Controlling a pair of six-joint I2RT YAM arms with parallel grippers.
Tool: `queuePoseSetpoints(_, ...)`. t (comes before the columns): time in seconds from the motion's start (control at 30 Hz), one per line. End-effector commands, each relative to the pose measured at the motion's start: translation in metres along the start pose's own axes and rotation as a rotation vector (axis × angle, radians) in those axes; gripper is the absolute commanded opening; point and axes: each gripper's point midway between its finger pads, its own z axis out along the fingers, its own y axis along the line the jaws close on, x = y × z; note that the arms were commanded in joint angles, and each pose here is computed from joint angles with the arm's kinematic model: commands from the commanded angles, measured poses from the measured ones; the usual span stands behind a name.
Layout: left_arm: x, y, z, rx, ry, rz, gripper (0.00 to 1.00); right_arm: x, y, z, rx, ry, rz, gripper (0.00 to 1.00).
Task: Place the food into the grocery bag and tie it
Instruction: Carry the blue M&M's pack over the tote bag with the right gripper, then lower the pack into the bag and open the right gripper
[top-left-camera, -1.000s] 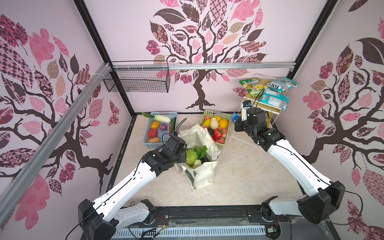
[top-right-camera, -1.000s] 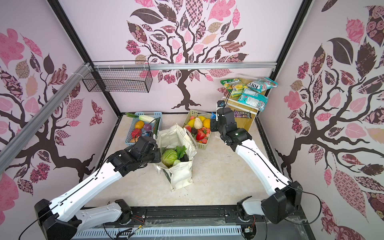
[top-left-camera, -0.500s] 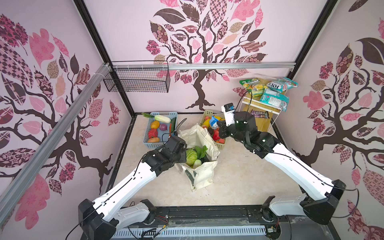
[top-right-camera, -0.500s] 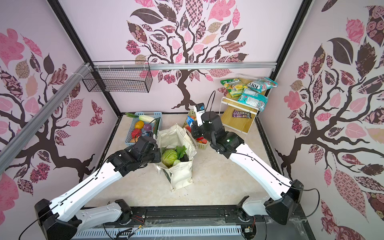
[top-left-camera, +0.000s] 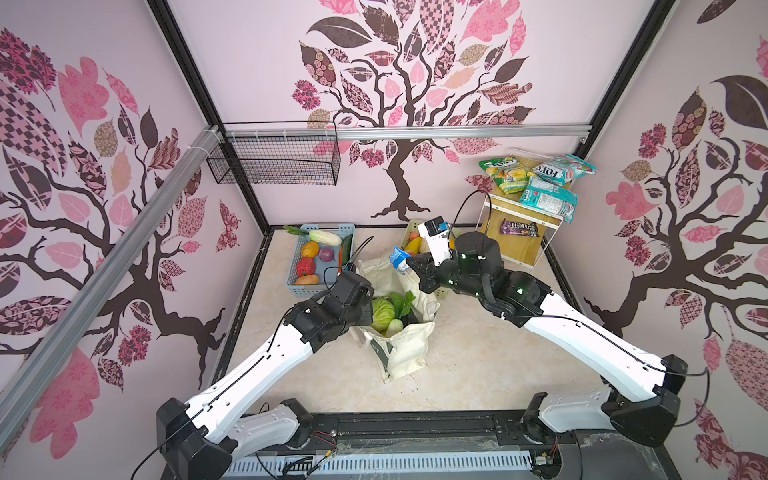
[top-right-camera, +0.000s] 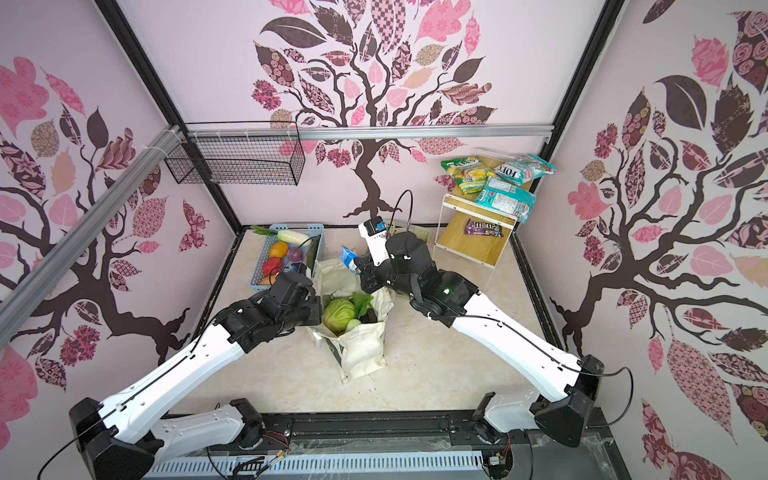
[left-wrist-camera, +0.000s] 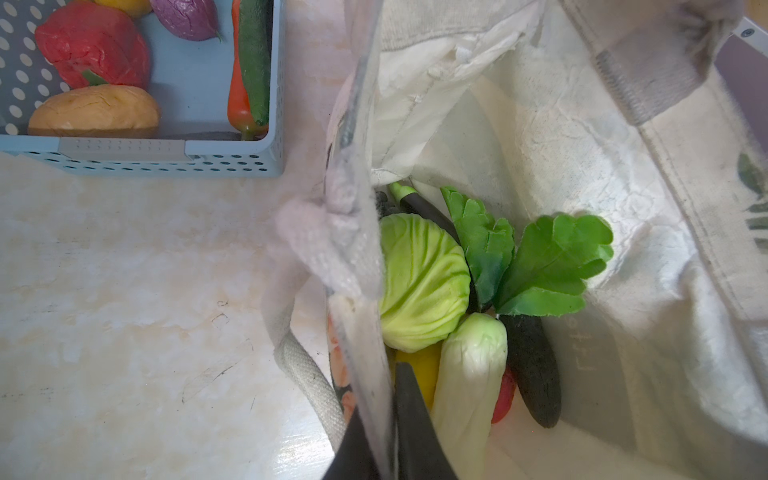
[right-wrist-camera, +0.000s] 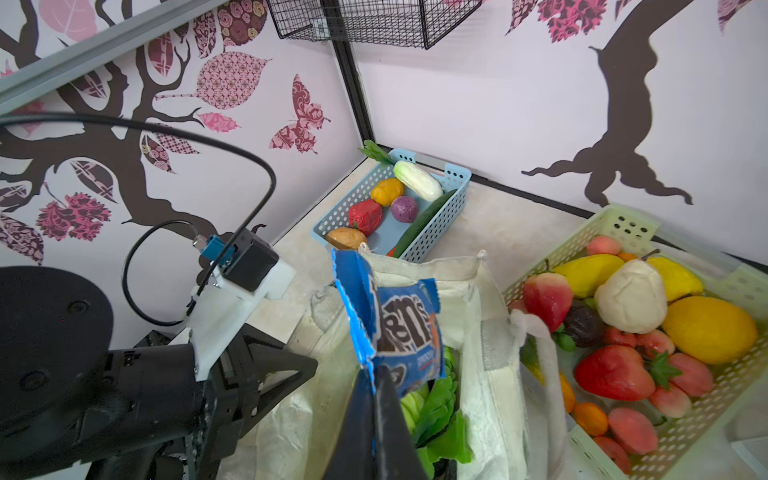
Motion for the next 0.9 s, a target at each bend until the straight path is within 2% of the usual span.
queuePoseSetpoints(0.0,-0.014,-0.009,-0.009,0.034,-0.030,-0.015,0.11,0.028,0.005,0.024,-0.047,0.077,0.033,0.00)
queuePoseSetpoints(0.23,-0.013,-0.009,-0.009,0.034,-0.030,-0.018,0.11,0.076,-0.004,0.059,-0.034,0.179,0.077,0.00)
queuePoseSetpoints(0.47,-0.013,-0.009,-0.010,0.039,-0.030,-0.021,0.11,0.104,-0.027,0.085,0.072,0.210,0.111,0.00)
queuePoseSetpoints(0.87,-0.008,-0.008,-0.009,0.043,-0.027,-0.028,0.11,0.119,-0.046,0.110,0.160,0.192,0.210,0.00)
